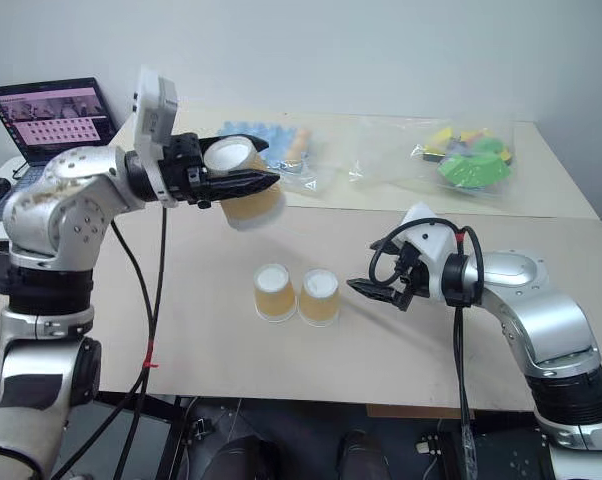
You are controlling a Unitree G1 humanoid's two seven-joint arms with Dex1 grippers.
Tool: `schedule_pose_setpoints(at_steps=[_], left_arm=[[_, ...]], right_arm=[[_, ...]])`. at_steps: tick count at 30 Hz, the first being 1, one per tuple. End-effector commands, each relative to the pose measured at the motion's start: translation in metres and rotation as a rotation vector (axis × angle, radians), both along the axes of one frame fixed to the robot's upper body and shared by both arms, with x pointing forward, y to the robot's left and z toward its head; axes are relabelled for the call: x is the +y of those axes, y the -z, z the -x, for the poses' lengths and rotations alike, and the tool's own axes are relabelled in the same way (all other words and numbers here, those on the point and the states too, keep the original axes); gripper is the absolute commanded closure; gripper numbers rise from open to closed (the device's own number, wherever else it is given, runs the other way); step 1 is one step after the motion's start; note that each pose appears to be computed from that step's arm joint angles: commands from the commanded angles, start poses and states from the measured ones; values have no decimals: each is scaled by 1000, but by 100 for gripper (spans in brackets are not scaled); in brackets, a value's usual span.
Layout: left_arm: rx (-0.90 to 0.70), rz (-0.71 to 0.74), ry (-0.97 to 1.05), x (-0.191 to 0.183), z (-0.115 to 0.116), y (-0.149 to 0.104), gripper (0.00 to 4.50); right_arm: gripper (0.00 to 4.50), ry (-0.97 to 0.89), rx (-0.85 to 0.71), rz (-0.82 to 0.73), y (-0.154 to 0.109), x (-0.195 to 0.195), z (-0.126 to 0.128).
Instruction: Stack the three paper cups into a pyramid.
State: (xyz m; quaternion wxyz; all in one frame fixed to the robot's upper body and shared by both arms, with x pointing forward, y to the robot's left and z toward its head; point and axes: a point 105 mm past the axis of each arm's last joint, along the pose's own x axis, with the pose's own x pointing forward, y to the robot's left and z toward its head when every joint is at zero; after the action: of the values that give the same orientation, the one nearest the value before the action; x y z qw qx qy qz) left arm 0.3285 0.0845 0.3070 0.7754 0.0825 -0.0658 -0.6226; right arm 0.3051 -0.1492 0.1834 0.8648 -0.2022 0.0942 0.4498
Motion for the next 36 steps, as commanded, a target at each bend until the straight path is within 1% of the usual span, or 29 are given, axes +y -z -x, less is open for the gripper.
schedule_pose_setpoints(at_steps=[1, 5, 8, 14, 16, 22, 27, 36], left_arm=[[27, -39, 108, -8, 8, 4, 184], [63, -71, 156, -15, 7, 19, 184], [57, -92, 177, -22, 6, 30, 184], [70, -101, 236, -38, 8, 41, 184], [69, -115, 242, -43, 7, 49, 184], [83, -157, 253, -47, 6, 70, 184], [81, -170, 248, -48, 4, 77, 184], [59, -168, 240, -53, -2, 76, 184]], right_arm=[[0, -6, -72, -7, -14, 0, 5], [0, 2, -78, -10, -14, -1, 6], [0, 5, -84, -16, -16, -1, 8], [0, -11, -94, -22, -22, 3, 16], [0, -32, -98, -30, -25, 7, 20], [0, -59, -93, -48, -29, 13, 29], [0, -59, -88, -54, -30, 14, 31], [0, -59, -86, -61, -30, 14, 30]])
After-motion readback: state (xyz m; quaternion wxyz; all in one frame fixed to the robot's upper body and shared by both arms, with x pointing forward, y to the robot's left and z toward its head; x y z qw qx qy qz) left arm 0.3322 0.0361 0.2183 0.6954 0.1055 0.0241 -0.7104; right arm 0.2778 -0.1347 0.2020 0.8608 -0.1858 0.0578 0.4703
